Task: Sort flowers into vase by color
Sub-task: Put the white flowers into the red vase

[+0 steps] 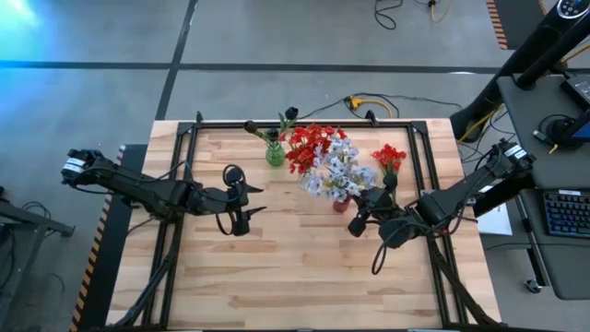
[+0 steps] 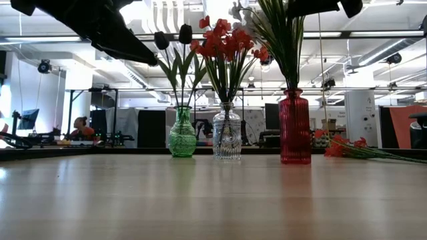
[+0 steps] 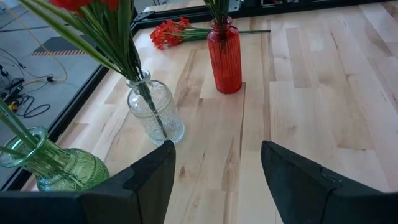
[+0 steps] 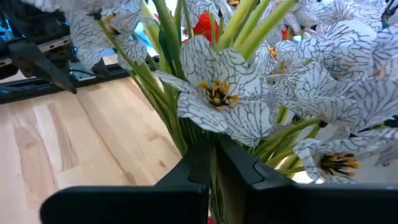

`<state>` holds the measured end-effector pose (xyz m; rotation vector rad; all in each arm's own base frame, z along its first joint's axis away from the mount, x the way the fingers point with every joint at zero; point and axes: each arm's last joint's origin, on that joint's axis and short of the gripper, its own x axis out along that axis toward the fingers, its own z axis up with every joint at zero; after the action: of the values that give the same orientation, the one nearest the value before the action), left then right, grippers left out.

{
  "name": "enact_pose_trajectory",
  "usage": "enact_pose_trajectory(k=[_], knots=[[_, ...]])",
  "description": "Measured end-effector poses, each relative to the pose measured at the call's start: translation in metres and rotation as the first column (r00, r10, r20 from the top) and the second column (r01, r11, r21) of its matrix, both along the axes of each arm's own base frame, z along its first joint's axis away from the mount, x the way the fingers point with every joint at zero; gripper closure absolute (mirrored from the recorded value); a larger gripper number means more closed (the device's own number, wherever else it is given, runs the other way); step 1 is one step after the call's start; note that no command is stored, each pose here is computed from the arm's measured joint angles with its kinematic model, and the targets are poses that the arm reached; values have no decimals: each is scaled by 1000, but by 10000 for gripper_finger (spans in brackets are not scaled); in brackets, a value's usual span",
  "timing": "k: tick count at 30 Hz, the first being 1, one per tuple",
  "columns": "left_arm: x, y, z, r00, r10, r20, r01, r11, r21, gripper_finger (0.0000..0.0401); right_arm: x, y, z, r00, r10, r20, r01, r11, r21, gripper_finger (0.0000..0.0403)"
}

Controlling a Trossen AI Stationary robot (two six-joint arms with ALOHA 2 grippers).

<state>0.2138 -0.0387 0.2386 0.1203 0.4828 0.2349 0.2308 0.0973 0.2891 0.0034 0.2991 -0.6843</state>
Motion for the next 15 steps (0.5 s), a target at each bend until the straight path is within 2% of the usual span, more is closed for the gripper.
enact_pose_trajectory(k=[15], knots=[[0,0,0,1000,0,-1,0,1000,0,182,-3,-1,-4,1000,8,-15,-7,998,58,394]])
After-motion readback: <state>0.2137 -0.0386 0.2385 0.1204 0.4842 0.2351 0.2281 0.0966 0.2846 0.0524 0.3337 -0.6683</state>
